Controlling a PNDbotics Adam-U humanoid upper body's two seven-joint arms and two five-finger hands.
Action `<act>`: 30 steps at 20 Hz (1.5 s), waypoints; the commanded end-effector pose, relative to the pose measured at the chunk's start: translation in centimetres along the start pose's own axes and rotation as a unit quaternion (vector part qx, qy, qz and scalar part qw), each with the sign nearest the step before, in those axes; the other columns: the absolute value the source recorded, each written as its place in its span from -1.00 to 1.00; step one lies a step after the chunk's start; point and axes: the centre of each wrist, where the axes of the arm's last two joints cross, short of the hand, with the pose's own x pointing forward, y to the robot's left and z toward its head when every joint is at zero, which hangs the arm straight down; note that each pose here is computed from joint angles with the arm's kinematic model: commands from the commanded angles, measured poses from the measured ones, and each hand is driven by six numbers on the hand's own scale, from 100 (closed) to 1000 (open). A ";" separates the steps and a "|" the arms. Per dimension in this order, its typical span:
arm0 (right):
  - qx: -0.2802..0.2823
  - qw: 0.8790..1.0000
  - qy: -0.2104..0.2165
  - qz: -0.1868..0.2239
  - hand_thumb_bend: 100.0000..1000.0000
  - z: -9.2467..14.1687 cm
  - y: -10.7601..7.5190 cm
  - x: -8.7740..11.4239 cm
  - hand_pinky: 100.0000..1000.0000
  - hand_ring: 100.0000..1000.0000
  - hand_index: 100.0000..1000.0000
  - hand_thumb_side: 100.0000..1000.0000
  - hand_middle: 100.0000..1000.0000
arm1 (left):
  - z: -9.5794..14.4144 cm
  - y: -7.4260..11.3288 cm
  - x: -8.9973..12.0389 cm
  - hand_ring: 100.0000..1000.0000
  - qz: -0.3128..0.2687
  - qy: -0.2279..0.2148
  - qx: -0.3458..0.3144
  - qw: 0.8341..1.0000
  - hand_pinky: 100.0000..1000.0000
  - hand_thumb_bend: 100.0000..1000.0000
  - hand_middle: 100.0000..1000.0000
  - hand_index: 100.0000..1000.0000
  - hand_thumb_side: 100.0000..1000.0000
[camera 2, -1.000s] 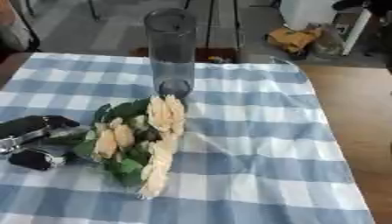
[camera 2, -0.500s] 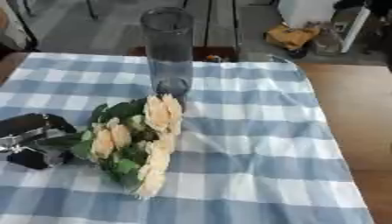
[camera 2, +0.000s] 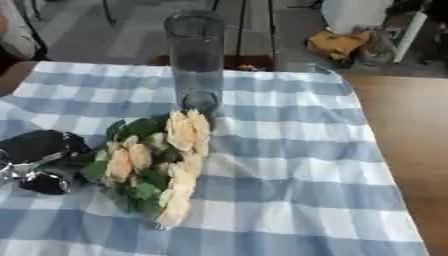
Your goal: Arrange flowers into the vase.
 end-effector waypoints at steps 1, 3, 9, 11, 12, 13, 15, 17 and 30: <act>0.000 1.000 -0.014 0.011 -1.00 -0.7 -1.0 0.4 0.31 0.51 0.59 1.00 0.54 | 0.0 -0.7 -0.4 -0.12 -0.006 0.012 -0.011 1.000 -0.38 -0.38 0.02 0.42 -0.33; -0.001 1.000 -0.014 0.010 -1.00 -0.8 -1.0 0.4 0.31 0.51 0.59 1.00 0.54 | -0.1 -0.8 -0.5 -0.24 -0.005 0.017 -0.004 1.000 -0.56 -0.44 -0.11 0.27 -0.47; -0.002 1.000 -0.015 0.011 -1.00 -0.8 -1.0 0.4 0.31 0.52 0.59 1.00 0.54 | -0.3 -1.2 -0.8 -0.40 0.008 0.033 0.022 0.999 -0.78 -0.66 -0.25 0.06 -0.72; -0.002 1.000 -0.015 0.011 -1.00 -0.8 -1.0 0.4 0.31 0.52 0.59 1.00 0.54 | -0.3 -1.4 -1.0 -0.43 0.020 0.040 0.029 0.999 -0.82 -0.85 -0.29 0.00 -0.74; -0.002 1.000 -0.015 0.011 -1.00 -0.8 -1.0 0.4 0.31 0.52 0.59 1.00 0.54 | -0.3 -1.5 -1.0 -0.46 0.026 0.041 0.032 0.998 -0.86 -1.00 -0.31 -0.04 -0.75; -0.002 1.000 -0.014 0.012 -1.00 -0.7 -1.0 0.4 0.31 0.52 0.59 1.00 0.54 | -0.3 -1.5 -1.0 -0.47 0.036 0.040 0.035 0.998 -0.88 -1.00 -0.32 -0.04 -0.70; -0.002 1.000 -0.013 0.012 -1.00 -0.7 -1.0 0.4 0.31 0.52 0.59 1.00 0.54 | -0.1 -1.3 -1.1 -0.47 0.063 0.036 0.038 0.997 -0.88 -1.00 -0.32 -0.04 -0.68; -0.002 1.000 -0.013 0.012 -1.00 -0.7 -1.0 0.4 0.31 0.52 0.59 1.00 0.54 | 0.0 -0.9 -1.1 -0.48 0.081 0.032 0.037 0.995 -0.89 -1.00 -0.33 -0.03 -0.66; -0.003 1.000 -0.009 0.012 -1.00 -0.7 -1.1 0.5 0.31 0.52 0.59 1.00 0.54 | 1.0 0.2 -1.6 -0.54 0.150 0.033 0.032 0.988 -0.97 -1.00 -0.38 -0.05 -0.44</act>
